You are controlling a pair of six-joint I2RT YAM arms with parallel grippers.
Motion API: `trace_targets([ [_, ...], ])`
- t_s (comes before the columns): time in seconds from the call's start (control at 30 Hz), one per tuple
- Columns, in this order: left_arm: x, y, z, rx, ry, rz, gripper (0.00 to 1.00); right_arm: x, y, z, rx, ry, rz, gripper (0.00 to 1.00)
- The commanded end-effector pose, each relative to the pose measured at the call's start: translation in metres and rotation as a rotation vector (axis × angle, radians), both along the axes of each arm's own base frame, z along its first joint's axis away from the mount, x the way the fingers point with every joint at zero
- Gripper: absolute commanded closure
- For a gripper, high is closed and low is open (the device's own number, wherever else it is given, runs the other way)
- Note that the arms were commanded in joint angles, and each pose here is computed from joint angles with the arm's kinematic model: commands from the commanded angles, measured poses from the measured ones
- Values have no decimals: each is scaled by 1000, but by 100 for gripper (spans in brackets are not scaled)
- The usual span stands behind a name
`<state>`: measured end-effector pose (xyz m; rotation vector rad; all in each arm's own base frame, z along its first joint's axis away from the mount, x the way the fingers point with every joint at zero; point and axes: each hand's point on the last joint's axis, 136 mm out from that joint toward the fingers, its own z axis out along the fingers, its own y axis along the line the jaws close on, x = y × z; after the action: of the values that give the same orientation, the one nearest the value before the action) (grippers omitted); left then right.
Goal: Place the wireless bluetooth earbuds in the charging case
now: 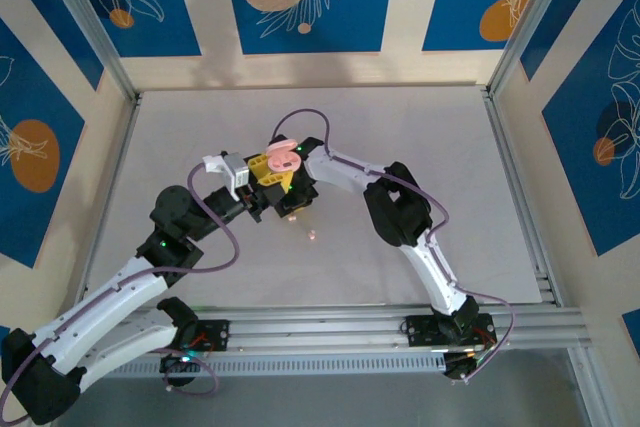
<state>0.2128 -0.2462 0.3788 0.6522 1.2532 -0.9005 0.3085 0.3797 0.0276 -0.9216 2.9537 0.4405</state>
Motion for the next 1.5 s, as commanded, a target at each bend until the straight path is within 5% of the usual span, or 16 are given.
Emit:
trace_targets([
  [0.0,-6,5,24,-41,-42,5,75,-4,0,-6,-41,2,43,64],
  [1.03,-3,5,19,-36,-20,12,74,-15,-2,-9,-129,-8,58,77],
  [1.23,-2,5,18,-33,-14,19,74,-14,-1,31,43,61,-48,78],
  [1.47,1,5,14,-25,-7,29,74,-12,-22,108,567,254,-280,78],
])
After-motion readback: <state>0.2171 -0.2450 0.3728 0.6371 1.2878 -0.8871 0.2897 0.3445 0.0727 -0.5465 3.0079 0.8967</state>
